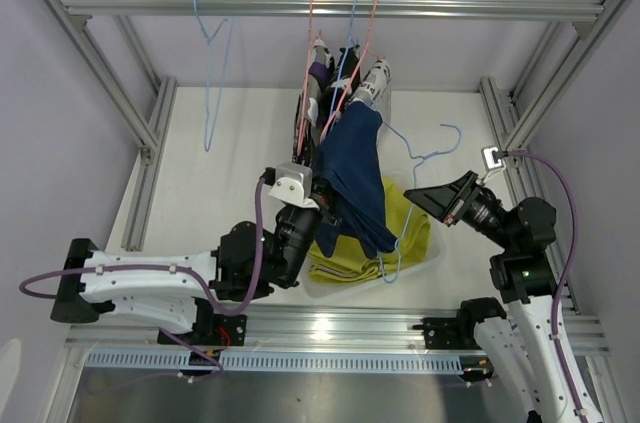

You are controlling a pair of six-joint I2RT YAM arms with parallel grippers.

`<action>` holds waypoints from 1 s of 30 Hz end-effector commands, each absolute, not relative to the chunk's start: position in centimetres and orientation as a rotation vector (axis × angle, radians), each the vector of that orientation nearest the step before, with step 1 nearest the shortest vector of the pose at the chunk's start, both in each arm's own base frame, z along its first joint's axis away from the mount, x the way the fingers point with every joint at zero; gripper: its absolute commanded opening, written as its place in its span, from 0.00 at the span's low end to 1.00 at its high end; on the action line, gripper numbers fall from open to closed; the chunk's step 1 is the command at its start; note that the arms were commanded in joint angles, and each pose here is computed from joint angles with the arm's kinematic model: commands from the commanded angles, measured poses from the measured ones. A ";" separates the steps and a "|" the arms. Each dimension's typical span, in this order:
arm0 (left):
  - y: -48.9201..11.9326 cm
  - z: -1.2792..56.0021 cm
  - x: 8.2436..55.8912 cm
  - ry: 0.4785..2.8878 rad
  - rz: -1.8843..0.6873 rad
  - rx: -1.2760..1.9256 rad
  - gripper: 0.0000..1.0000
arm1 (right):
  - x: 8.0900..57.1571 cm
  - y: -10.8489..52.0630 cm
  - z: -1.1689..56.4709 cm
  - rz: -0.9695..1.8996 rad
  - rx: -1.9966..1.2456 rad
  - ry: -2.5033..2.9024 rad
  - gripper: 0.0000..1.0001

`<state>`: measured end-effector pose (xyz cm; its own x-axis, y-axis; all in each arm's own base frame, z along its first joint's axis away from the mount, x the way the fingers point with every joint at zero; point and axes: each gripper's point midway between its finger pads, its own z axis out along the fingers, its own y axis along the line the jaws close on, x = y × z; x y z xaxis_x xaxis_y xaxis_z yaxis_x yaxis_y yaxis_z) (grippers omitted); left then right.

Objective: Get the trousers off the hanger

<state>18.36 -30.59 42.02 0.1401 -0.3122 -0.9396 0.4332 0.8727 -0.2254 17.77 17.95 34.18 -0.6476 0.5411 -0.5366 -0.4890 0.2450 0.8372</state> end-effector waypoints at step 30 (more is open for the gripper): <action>-20.5 42.5 17.2 1.363 -0.609 0.049 0.00 | 19.4 13.9 27.0 1.287 0.124 1.853 0.00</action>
